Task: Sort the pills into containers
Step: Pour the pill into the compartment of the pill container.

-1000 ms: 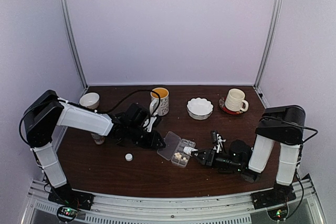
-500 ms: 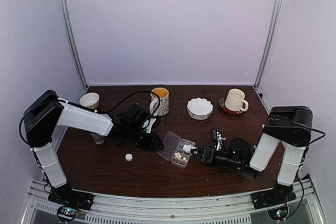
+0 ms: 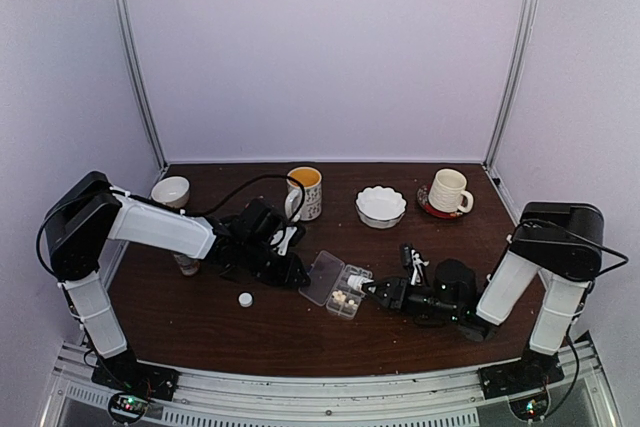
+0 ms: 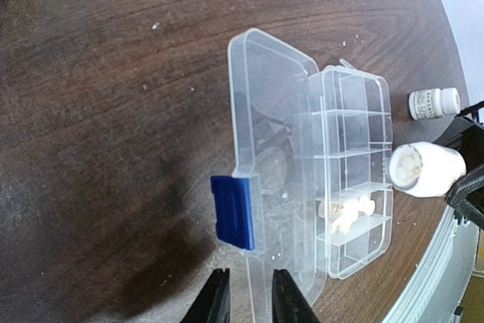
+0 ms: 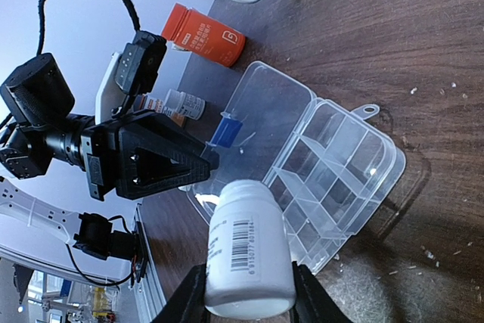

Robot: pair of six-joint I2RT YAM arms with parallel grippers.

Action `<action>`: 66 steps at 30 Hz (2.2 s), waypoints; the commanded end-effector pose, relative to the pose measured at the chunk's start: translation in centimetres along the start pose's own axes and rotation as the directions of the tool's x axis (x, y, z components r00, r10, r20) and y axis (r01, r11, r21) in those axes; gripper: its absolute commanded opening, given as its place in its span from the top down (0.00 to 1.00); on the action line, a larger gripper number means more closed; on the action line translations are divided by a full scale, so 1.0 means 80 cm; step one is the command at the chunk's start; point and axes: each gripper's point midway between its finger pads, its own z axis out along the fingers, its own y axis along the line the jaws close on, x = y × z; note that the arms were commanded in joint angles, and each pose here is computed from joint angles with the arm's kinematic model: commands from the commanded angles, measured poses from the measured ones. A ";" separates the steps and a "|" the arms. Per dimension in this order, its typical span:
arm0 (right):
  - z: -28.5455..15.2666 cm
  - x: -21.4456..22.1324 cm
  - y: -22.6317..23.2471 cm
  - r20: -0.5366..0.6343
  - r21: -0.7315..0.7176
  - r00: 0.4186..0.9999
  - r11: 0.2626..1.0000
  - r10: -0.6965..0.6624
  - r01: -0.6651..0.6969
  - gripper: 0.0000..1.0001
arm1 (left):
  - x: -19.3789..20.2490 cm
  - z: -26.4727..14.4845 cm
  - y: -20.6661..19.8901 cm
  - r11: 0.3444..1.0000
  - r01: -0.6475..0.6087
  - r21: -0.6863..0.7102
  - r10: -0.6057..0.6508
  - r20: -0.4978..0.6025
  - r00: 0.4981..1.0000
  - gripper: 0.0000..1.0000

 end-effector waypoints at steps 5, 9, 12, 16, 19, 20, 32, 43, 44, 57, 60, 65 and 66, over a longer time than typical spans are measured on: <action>0.004 -0.008 0.005 0.010 0.018 1.000 1.000 0.018 -0.018 1.00 | -0.008 -0.004 -0.006 1.000 -0.026 -0.001 0.026 0.015 1.000 0.78; 0.006 -0.007 0.007 0.004 0.018 1.000 0.999 0.030 -0.030 1.00 | -0.008 -0.004 -0.006 1.000 -0.029 -0.003 0.029 0.014 0.999 0.78; 0.007 -0.006 0.004 -0.001 0.035 0.999 0.999 0.036 -0.036 1.00 | -0.008 -0.004 -0.007 1.000 -0.030 -0.002 0.030 0.011 0.999 0.78; 0.009 -0.005 0.006 -0.013 0.036 0.999 0.999 0.037 -0.037 1.00 | -0.009 -0.004 -0.007 0.999 -0.032 -0.002 0.032 0.011 0.999 0.78; 0.013 -0.004 0.011 -0.021 0.022 0.999 0.999 0.035 -0.034 1.00 | -0.008 -0.004 -0.007 0.999 -0.032 -0.001 0.032 0.009 0.999 0.78; 0.013 -0.003 0.011 -0.023 0.021 0.999 0.999 0.036 -0.035 1.00 | -0.008 -0.004 -0.007 0.999 -0.032 -0.001 0.032 0.008 0.999 0.78; 0.015 0.003 0.003 -0.040 0.053 0.999 0.998 0.031 -0.028 1.00 | -0.010 -0.005 -0.011 0.999 -0.038 0.008 0.038 0.009 0.999 0.78; 0.014 0.000 0.018 -0.037 -0.003 0.999 1.000 0.026 -0.026 1.00 | -0.012 -0.005 -0.013 0.999 -0.040 0.014 0.040 0.009 0.999 0.78; 0.014 0.000 0.018 -0.036 -0.007 0.999 0.999 0.032 -0.032 1.00 | -0.011 -0.005 -0.012 0.999 -0.039 0.013 0.039 0.007 0.999 0.78; 0.011 0.001 0.015 -0.039 0.018 0.999 1.000 0.024 -0.023 1.00 | -0.010 -0.005 -0.013 0.999 -0.040 0.013 0.040 0.006 0.999 0.78; 0.010 -0.001 0.021 -0.034 0.000 0.999 1.000 0.009 -0.009 1.00 | -0.011 -0.006 -0.013 0.999 -0.042 0.014 0.042 0.007 0.999 0.78; 0.012 0.003 0.010 -0.058 0.069 0.998 0.998 -0.009 0.013 1.00 | -0.013 -0.007 -0.016 0.999 -0.045 0.020 0.045 0.010 0.999 0.79; 0.010 0.001 0.016 -0.049 0.049 0.999 0.999 -0.016 0.019 1.00 | -0.013 -0.007 -0.017 0.999 -0.046 0.021 0.045 0.010 0.999 0.79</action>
